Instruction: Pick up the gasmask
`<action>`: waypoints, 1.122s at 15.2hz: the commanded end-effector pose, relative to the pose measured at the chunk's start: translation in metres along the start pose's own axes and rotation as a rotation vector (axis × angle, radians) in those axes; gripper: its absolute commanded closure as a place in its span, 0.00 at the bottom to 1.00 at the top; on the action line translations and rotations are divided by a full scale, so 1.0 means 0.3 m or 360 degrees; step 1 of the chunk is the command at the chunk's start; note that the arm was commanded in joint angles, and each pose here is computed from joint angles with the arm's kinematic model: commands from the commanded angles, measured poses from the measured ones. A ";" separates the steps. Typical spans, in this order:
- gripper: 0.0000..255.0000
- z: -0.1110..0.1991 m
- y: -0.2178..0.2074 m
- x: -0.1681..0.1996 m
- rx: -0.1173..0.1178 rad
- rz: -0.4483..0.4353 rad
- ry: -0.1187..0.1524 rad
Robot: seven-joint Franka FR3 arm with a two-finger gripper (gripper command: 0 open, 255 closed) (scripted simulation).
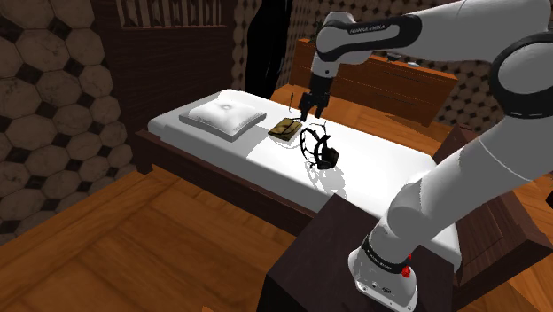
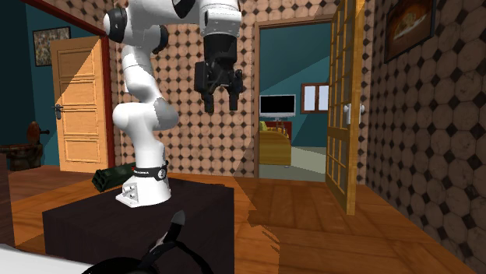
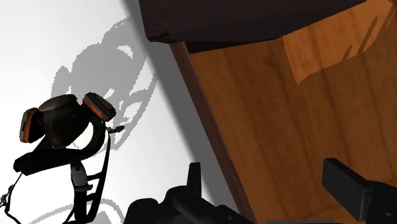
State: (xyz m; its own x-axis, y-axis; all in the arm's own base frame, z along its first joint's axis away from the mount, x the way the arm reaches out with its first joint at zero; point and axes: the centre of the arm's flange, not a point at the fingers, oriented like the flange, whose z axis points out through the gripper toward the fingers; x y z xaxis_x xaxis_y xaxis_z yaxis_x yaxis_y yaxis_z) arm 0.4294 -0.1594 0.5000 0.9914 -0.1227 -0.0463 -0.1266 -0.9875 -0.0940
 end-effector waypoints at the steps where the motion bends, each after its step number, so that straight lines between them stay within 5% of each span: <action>1: 0.00 0.038 0.073 0.048 0.0008 0.0021 -0.0014; 17: 0.00 0.356 0.652 0.386 0.0081 0.0182 -0.0135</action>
State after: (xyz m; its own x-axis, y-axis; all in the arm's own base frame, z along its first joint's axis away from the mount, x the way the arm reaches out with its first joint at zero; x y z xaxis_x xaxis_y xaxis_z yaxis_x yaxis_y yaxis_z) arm 0.5119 -0.3457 0.3757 0.9660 -0.2183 -0.1382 -0.2363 -0.9628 -0.1309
